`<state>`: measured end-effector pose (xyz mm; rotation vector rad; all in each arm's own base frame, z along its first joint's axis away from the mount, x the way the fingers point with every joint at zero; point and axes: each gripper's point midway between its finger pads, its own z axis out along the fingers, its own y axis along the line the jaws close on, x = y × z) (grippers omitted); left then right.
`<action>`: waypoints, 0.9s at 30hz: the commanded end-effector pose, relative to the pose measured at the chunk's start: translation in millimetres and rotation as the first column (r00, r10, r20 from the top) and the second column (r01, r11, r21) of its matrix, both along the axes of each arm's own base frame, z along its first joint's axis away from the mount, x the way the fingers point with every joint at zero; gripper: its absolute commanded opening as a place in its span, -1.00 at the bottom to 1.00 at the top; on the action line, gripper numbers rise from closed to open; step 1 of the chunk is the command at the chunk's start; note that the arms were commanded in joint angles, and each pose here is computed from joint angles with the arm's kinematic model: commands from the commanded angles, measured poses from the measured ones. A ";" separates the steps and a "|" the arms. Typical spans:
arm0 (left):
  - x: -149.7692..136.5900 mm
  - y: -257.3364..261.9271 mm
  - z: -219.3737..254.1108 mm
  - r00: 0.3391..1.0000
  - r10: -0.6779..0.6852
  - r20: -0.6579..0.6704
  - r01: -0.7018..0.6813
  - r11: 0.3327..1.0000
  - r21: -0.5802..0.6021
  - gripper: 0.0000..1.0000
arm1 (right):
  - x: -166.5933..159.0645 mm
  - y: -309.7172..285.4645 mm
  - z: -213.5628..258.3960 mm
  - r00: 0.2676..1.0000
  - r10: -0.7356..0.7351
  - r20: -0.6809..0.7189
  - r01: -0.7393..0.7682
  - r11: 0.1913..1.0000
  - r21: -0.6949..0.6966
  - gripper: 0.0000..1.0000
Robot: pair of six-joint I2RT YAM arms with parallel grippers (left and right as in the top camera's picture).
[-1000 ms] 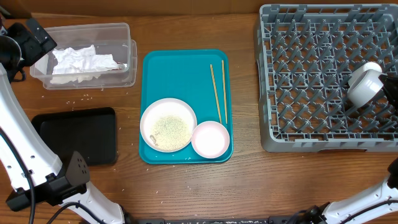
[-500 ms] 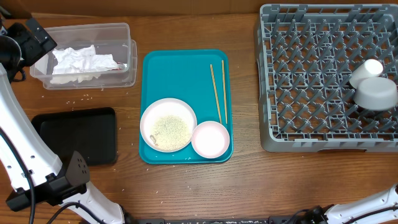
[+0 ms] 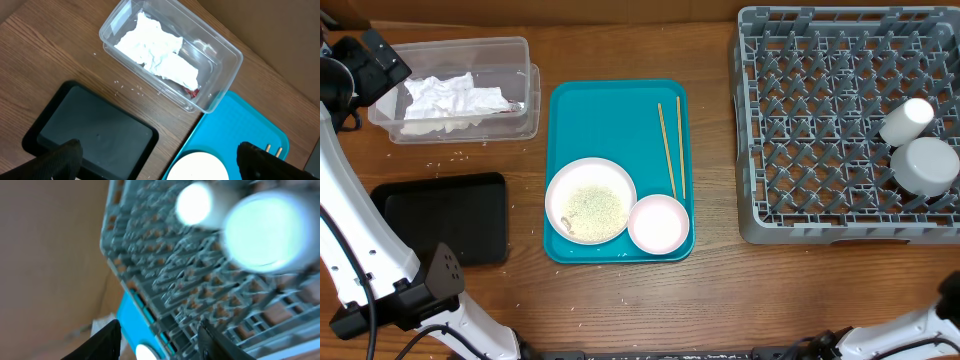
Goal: Sort waste into correct bins and load items into the dishwasher
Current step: 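Open the right gripper and lift it away from the bowl, then lower the right gripper onto one wooden chopstick and grasp it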
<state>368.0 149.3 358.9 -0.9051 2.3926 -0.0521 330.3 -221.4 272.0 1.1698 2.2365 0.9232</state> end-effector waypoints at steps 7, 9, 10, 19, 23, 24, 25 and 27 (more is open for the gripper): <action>-1.4 1.9 0.4 1.000 -0.009 -0.005 0.009 1.000 0.016 1.00 | 36.4 172.4 16.8 0.878 0.476 -0.044 -0.477 0.871 -0.112 0.00; -1.4 1.7 0.4 1.000 -0.010 -0.005 0.010 1.000 0.016 1.00 | 40.6 209.9 9.6 0.828 0.554 -0.084 -0.560 0.818 -0.130 -0.01; -1.5 1.9 0.4 1.000 -0.009 -0.005 0.009 1.000 0.016 1.00 | 42.8 228.6 5.6 0.802 0.587 -0.110 -0.597 0.788 -0.151 0.02; -1.5 1.9 0.4 1.000 -0.009 -0.005 0.009 1.000 0.016 1.00 | 87.6 332.7 -27.0 0.787 0.540 -0.299 -0.606 0.581 -0.544 1.00; -1.5 1.9 0.4 1.000 -0.009 -0.005 0.009 1.000 0.016 1.00 | 111.6 380.4 -43.2 0.774 0.575 -0.267 -0.594 0.512 -0.621 0.82; -1.4 1.9 0.4 1.000 -0.009 -0.005 0.009 1.000 0.016 1.00 | 117.8 392.7 -50.0 0.766 0.589 -0.258 -0.596 0.500 -0.628 0.72; -1.5 1.8 0.4 1.000 -0.009 -0.005 0.010 1.000 0.016 1.00 | 122.2 402.8 -56.2 0.758 0.601 -0.252 -0.600 0.493 -0.630 0.56; -1.6 1.8 0.5 1.000 -0.009 -0.005 0.009 1.000 0.016 1.00 | 130.8 421.1 -73.0 0.746 0.617 -0.250 -0.609 0.481 -0.630 0.29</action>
